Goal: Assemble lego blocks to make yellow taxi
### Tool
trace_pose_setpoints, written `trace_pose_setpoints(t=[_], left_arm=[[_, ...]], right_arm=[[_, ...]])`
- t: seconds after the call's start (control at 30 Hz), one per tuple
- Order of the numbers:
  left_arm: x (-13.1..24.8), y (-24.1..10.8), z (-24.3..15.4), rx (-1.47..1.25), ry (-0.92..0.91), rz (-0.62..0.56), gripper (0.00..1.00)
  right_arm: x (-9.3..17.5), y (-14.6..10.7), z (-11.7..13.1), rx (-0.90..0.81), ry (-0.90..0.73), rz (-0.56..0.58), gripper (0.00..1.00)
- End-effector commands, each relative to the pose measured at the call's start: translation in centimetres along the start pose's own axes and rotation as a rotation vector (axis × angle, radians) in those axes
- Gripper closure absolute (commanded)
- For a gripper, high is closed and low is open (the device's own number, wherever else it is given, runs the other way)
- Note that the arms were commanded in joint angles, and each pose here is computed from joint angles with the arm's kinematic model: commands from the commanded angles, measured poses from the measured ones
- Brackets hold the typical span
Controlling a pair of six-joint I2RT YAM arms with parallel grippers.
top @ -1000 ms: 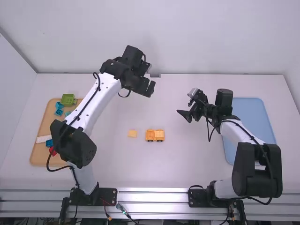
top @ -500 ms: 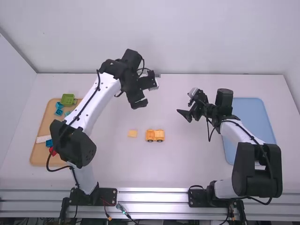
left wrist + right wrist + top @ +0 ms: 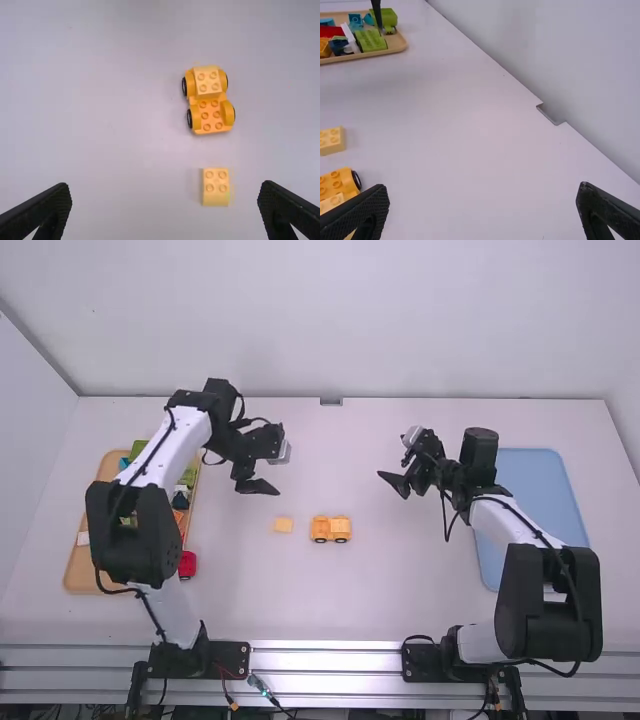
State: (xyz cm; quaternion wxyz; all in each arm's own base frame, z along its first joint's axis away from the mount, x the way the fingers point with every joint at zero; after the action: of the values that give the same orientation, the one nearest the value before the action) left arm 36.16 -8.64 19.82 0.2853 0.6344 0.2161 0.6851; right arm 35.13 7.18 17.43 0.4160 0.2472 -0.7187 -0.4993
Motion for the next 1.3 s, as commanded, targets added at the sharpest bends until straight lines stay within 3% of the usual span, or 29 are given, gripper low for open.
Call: trace_pose_setpoints(t=[0.0, 0.57, 0.8, 1.27], left_arm=[[-0.7, -0.8, -0.9, -0.051, 0.007, -0.093, 0.0], [-7.8, -7.0, -5.9, -0.028, 0.029, -0.182, 0.01], [-9.7, -8.4, -6.3, 0.058, 0.088, -0.214, 0.01], [-10.7, -10.6, -6.4, 0.15, 0.104, -0.189, 0.01]], right_arm=[[0.3, 0.6, 0.3, 0.015, 0.001, -0.014, 0.02], [0.3, 0.6, 0.4, 0.014, 0.005, -0.016, 0.02], [-0.3, 1.0, 0.9, 0.026, 0.024, -0.021, 0.01], [-0.7, 1.3, 1.4, 0.037, 0.041, -0.026, 0.01]])
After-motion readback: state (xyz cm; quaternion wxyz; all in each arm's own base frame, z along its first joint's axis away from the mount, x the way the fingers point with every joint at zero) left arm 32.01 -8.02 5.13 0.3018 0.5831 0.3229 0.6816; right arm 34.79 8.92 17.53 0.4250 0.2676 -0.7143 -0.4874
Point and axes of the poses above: each hand's point on the last joint's axis, 136 mm out from that joint toward the fingers, its own x axis back along the fingers, its own z axis along the line the jaws close on, y = z × x, the point moved 7 cm from there along x, back along the fingers
